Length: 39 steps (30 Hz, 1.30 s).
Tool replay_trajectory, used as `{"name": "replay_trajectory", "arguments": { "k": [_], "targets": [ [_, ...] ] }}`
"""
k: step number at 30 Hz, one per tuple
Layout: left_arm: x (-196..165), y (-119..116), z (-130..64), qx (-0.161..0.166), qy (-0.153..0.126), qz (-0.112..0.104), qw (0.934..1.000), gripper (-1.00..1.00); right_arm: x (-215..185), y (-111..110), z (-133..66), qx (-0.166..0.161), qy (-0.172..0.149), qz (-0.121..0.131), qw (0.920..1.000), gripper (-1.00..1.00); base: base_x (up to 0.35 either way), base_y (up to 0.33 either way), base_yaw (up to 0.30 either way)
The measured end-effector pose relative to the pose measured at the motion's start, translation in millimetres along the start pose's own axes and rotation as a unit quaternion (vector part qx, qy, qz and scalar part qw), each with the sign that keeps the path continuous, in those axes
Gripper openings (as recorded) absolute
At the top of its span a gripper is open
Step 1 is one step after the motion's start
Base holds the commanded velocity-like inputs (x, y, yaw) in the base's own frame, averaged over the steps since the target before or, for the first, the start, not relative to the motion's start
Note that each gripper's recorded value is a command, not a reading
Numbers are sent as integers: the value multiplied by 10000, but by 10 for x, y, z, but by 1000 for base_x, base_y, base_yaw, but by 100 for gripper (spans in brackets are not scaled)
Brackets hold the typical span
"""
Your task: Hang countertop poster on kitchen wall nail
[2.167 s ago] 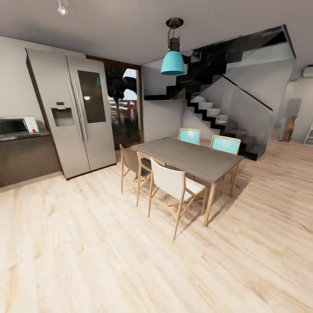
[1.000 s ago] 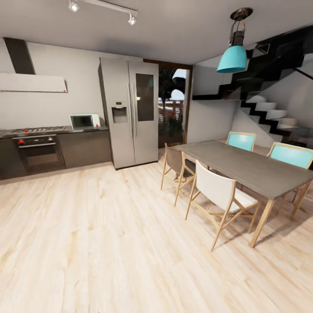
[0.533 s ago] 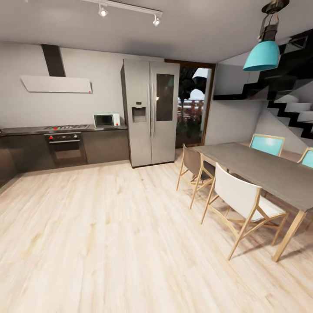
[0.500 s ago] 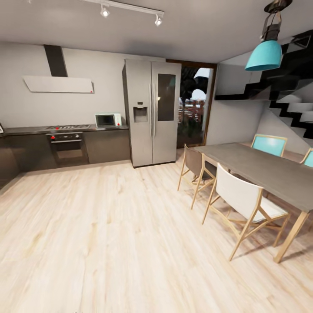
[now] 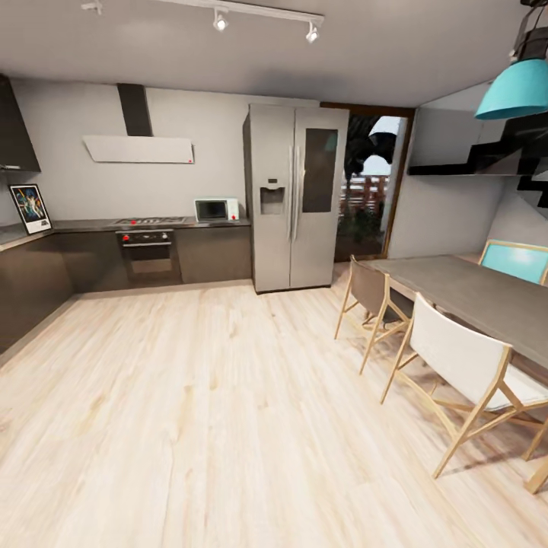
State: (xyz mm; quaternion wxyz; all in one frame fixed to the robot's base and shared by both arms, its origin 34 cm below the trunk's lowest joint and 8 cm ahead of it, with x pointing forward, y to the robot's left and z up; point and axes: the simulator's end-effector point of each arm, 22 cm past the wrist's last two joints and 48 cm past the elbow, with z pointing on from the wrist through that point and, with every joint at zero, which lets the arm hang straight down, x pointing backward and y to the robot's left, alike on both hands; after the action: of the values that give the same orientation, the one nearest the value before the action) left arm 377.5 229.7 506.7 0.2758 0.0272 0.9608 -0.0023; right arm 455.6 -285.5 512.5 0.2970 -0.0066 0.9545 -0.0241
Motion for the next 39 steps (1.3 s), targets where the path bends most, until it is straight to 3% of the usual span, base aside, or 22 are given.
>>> {"name": "replay_trajectory", "arguments": {
  "k": [15, 39],
  "targets": [
    [17, 138, -3, -144, 14, -198, 9997, 100, -2, -5, -1, 12, -6, -1, 10000, 100, 310, 69, 268],
    [21, 147, -2, -153, 19, -212, 9997, 100, 10, -2, 0, 8, 13, 0, 10000, 100, 339, 1, 260]
  ]
}}
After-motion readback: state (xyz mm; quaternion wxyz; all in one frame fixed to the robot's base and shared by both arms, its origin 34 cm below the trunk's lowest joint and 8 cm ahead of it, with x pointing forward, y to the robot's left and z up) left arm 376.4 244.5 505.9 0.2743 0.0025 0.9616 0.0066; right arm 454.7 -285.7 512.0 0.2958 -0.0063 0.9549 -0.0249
